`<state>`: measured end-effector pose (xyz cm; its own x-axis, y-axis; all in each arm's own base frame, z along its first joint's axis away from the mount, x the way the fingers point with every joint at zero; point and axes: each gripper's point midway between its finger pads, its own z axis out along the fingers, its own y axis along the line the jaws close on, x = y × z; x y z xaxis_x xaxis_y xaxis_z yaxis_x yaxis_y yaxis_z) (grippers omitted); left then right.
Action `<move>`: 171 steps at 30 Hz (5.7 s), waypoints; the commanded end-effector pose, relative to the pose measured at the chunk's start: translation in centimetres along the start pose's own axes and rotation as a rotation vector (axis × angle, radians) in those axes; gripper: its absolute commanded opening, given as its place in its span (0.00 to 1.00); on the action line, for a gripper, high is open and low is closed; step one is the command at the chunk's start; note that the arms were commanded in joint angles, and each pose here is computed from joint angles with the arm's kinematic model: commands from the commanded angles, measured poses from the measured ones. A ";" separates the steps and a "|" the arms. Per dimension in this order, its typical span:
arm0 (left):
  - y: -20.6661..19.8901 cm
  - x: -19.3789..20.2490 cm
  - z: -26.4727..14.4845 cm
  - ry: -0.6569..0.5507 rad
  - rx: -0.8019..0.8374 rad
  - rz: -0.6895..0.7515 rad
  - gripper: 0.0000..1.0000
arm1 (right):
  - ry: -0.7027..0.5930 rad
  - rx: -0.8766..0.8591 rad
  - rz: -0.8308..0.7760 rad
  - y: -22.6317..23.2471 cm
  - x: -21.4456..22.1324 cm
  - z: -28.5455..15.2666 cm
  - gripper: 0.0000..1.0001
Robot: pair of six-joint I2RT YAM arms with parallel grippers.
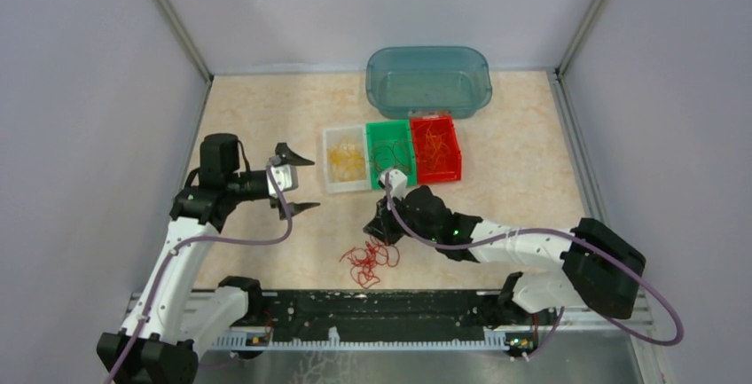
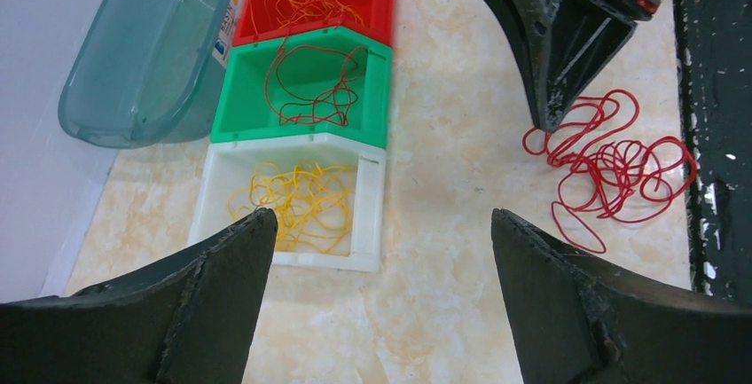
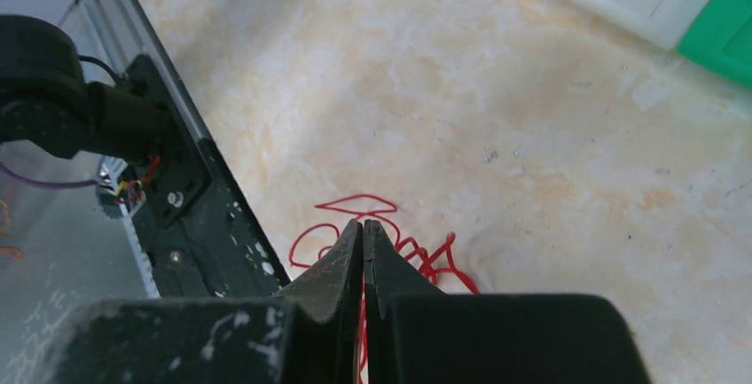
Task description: Untangle the cables
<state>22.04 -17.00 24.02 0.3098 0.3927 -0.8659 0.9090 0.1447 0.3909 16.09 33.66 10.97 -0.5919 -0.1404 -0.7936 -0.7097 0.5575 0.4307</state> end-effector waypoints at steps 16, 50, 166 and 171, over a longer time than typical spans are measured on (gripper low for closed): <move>-3.4 -1.6 1.9 -0.132 0.145 -0.041 0.94 | -0.013 -0.056 0.141 1.7 -4.7 -2.5 0.43; -3.3 -1.4 1.8 -0.114 0.140 0.006 0.94 | 0.012 0.015 0.163 -0.8 -3.3 -1.8 0.49; 3.5 -23.1 -2.4 -0.424 -0.052 0.210 0.00 | -0.506 -0.361 -0.142 4.3 -8.5 2.0 0.48; 4.3 -25.2 -3.4 -0.454 -0.081 0.231 0.00 | -0.495 -0.350 -0.110 3.6 -7.4 2.7 0.43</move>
<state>17.70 -23.31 45.64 0.5681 0.0307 -0.8224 0.8108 0.1507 0.5657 18.92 38.56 14.44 -0.3590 0.1481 -0.9215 -0.8754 0.2890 0.3875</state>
